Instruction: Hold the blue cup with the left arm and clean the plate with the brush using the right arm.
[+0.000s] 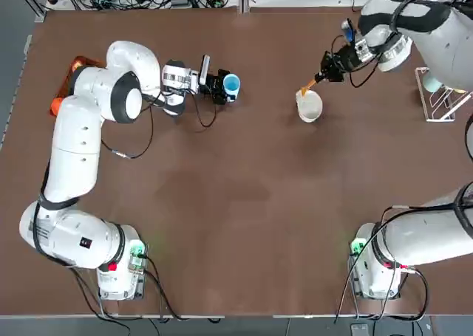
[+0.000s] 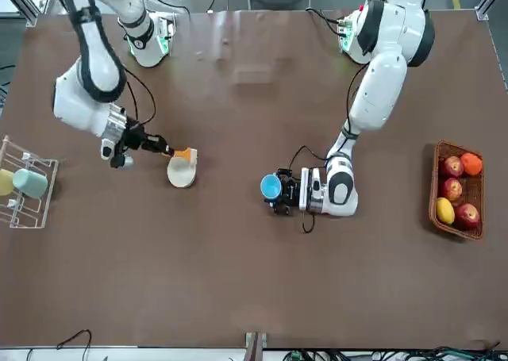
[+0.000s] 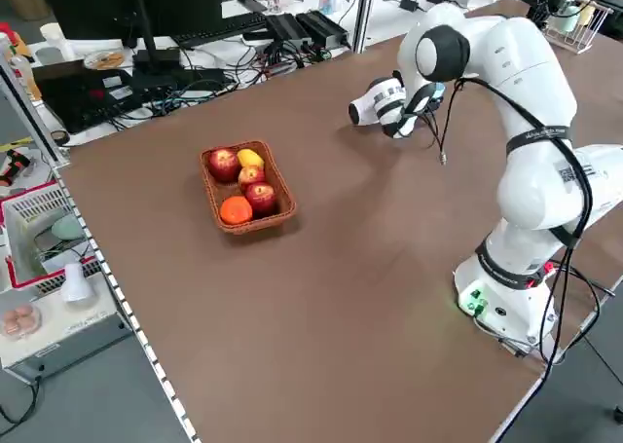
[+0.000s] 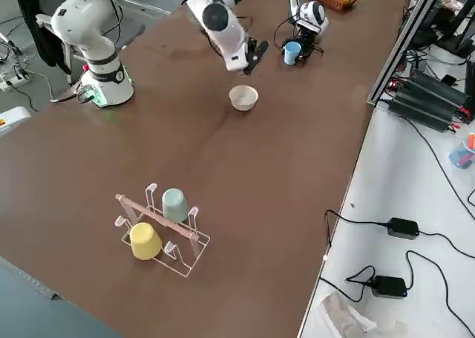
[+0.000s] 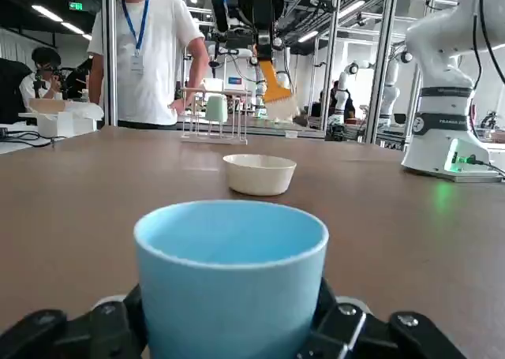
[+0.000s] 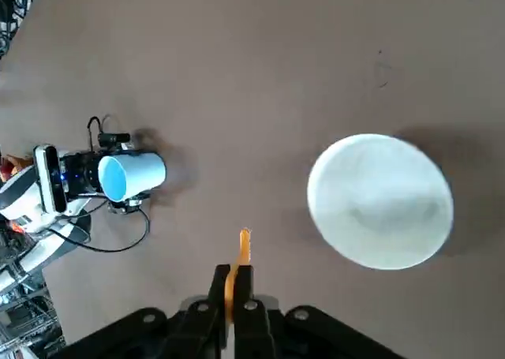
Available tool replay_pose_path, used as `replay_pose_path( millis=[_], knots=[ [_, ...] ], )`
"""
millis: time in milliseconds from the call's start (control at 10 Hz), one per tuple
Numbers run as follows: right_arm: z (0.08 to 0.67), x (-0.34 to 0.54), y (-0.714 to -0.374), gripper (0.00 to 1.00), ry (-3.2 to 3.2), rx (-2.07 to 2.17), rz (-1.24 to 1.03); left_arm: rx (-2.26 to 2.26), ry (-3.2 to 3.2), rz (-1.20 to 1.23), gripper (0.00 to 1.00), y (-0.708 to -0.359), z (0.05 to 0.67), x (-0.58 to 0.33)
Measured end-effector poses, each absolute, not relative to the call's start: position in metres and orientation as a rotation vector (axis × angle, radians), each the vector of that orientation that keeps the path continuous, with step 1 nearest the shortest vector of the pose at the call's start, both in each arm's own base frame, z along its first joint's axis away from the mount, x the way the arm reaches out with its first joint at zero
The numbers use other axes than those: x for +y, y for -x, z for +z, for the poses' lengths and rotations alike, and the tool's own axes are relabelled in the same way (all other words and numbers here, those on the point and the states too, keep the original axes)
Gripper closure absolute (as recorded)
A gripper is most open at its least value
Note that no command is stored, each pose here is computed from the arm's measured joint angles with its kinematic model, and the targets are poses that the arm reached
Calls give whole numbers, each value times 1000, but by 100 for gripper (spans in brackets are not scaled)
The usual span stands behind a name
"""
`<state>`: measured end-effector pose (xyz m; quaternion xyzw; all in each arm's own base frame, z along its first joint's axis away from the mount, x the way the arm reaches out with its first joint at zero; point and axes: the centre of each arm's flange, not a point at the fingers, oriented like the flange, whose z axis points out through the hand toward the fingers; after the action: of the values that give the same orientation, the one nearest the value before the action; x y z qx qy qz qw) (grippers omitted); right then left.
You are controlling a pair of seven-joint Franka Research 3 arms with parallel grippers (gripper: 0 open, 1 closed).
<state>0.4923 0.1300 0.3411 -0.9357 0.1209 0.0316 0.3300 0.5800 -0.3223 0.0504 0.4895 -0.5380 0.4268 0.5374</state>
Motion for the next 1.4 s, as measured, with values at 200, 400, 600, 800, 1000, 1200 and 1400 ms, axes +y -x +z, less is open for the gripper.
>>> replay_pose_path(
  millis=[200, 400, 600, 800, 1000, 1200, 1400],
  knots=[
    [372, 171, -495, 94, 2515, 394, 119, -1280, -1165, 1016, 26, -580, 50, -322],
    [407, 213, -499, 94, 2598, 501, 107, -1281, -1165, 1016, 26, -580, 51, -322],
    [437, 256, -495, 94, 2628, 587, 74, -1280, -1165, 1017, 26, -580, 51, -322],
    [454, 296, -484, 94, 2647, 658, 0, -1280, -1165, 1017, 26, -580, 51, -322],
    [456, 347, -464, 94, 2692, 735, -79, -1280, -1165, 1017, 26, -580, 51, -322],
    [455, 394, -456, 94, 2706, 816, -140, -1280, -1165, 1017, 26, -580, 51, -323],
    [450, 427, -457, 94, 2703, 859, -172, -1280, -1165, 1018, 26, -580, 51, -323]
  ],
)
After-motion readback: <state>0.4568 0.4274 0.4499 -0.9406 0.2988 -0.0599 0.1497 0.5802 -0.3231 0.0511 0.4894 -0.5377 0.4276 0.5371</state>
